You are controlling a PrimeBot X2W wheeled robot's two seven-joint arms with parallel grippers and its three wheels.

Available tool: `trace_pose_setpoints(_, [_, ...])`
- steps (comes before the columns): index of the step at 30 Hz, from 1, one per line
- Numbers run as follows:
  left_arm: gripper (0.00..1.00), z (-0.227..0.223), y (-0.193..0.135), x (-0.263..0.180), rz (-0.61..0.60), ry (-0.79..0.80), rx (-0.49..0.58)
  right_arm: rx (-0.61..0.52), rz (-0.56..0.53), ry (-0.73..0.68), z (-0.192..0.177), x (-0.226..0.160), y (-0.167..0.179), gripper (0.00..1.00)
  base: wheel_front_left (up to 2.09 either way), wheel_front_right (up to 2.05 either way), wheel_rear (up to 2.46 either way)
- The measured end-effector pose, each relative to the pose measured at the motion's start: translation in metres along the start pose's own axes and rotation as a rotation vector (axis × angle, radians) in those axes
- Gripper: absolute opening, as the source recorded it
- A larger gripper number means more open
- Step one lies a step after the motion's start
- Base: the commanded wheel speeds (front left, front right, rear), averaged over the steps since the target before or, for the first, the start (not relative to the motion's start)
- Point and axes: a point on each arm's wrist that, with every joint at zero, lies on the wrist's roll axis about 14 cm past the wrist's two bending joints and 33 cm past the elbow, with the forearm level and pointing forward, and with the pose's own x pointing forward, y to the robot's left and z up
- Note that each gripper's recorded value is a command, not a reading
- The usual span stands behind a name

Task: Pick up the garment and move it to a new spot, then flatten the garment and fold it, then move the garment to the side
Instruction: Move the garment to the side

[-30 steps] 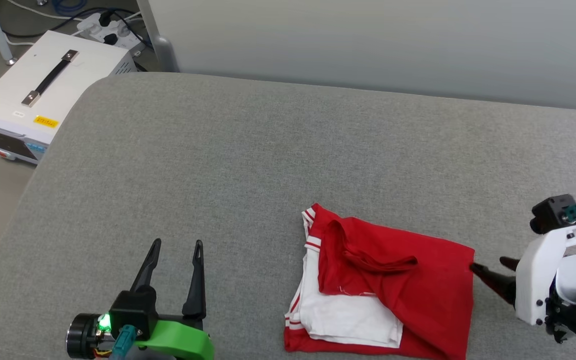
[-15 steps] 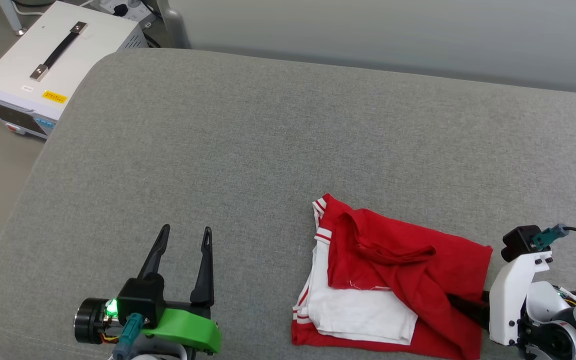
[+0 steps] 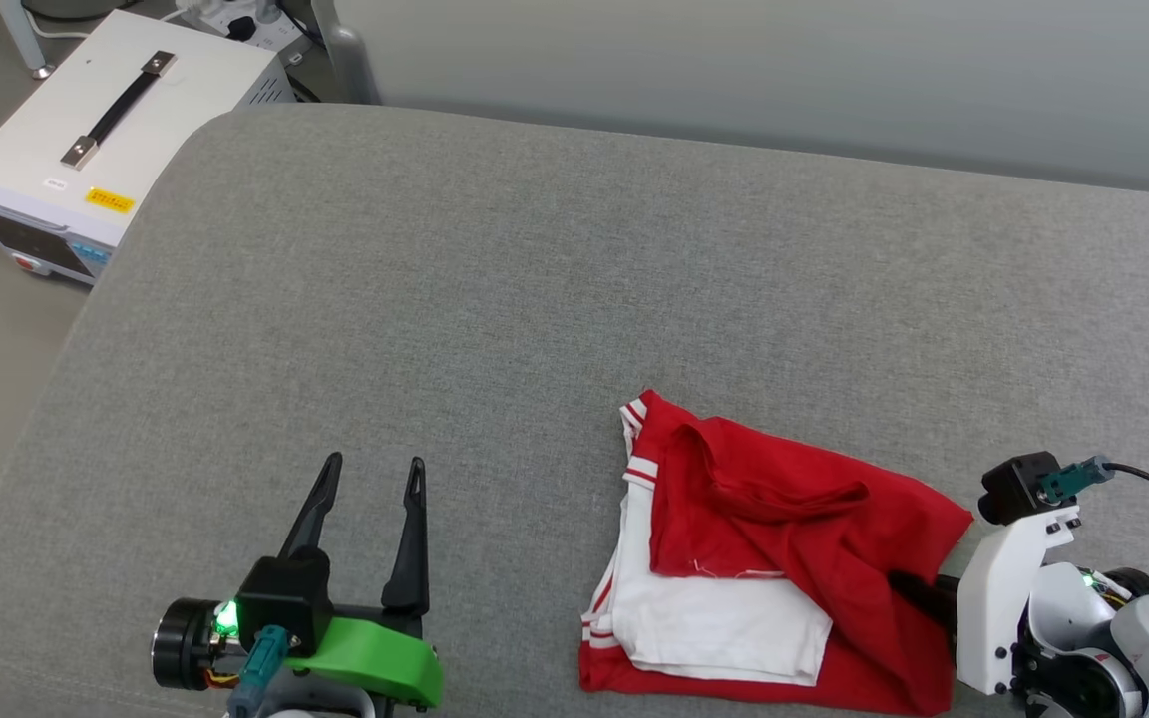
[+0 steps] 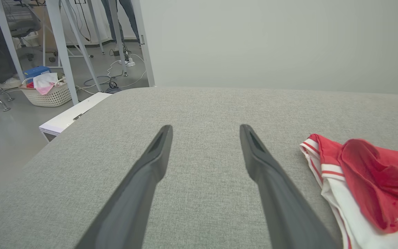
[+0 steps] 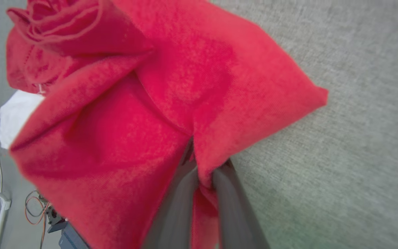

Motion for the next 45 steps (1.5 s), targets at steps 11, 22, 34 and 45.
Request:
trace_pose_setpoints(11, [1.0,-0.002,-0.019,0.003,-0.053,0.001,-0.032,-0.127,-0.089,-0.21,0.054,-0.048,-0.024,0.0,0.0,0.0,0.0])
trace_pose_setpoints(22, [1.0,0.001,-0.06,0.023,-0.173,-0.015,-0.063,-0.215,-0.3,-0.315,0.077,-0.124,-0.073,0.0,0.0,0.0,0.0])
trace_pose_setpoints(34, [1.0,-0.003,-0.097,0.066,-0.278,-0.031,-0.07,-0.163,-0.573,-0.344,0.086,-0.189,-0.158,0.0,0.0,0.0,0.0])
trace_pose_setpoints(45, [1.0,-0.037,-0.11,0.116,-0.328,-0.01,-0.062,-0.112,-0.85,-0.201,0.08,-0.209,-0.265,0.0,0.0,0.0,0.0])
